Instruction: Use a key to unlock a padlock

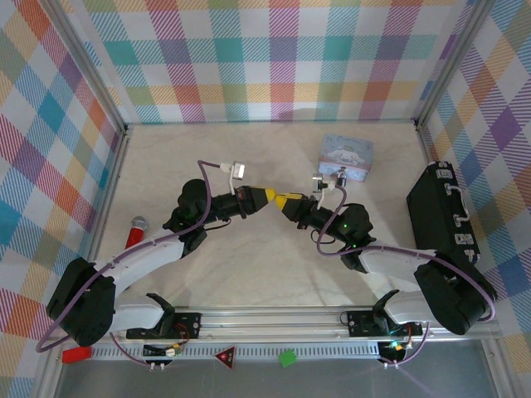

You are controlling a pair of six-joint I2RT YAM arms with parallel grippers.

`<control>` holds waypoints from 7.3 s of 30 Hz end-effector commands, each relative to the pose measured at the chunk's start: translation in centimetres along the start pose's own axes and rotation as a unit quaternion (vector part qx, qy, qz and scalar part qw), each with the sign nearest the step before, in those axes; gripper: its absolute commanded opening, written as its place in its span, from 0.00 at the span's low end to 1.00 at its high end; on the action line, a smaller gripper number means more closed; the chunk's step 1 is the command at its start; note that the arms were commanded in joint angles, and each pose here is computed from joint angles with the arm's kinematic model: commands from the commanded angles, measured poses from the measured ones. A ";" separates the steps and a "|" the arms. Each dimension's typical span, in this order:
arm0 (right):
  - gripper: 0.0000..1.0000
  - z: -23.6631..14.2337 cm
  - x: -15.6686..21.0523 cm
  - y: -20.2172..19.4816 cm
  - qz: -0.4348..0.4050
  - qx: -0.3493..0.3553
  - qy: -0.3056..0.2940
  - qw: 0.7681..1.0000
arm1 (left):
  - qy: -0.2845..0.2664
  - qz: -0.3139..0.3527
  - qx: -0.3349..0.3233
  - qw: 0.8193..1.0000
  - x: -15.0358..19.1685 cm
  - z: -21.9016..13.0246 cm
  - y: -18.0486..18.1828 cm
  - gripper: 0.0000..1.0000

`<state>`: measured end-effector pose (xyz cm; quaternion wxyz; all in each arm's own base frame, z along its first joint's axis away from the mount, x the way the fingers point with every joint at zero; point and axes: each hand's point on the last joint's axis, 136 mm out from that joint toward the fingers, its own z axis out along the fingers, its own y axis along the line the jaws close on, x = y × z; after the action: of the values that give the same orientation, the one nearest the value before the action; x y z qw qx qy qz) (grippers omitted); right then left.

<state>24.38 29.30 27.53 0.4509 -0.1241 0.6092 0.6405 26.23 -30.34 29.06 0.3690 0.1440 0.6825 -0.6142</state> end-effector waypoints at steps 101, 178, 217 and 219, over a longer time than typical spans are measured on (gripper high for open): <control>0.00 -18.5 -4.7 7.7 -0.137 0.246 -0.049 0.958 | 0.098 0.079 -0.413 0.902 9.0 24.8 28.4 0.13; 0.00 -8.6 4.2 -6.2 0.079 0.316 0.104 0.940 | 0.050 0.015 -0.419 0.906 12.4 -2.5 23.4 0.29; 0.00 -5.2 10.9 -13.6 0.248 0.189 0.105 0.944 | 0.083 -0.135 -0.310 0.937 9.4 0.6 17.6 0.09; 0.00 -5.2 11.1 -13.8 0.251 0.186 0.104 0.944 | 0.079 -0.144 -0.306 0.938 9.3 0.6 17.6 0.09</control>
<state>25.64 26.56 6.20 0.1945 0.0820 0.8123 0.5438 30.36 -28.75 7.65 0.2353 -0.0198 0.9008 -0.3645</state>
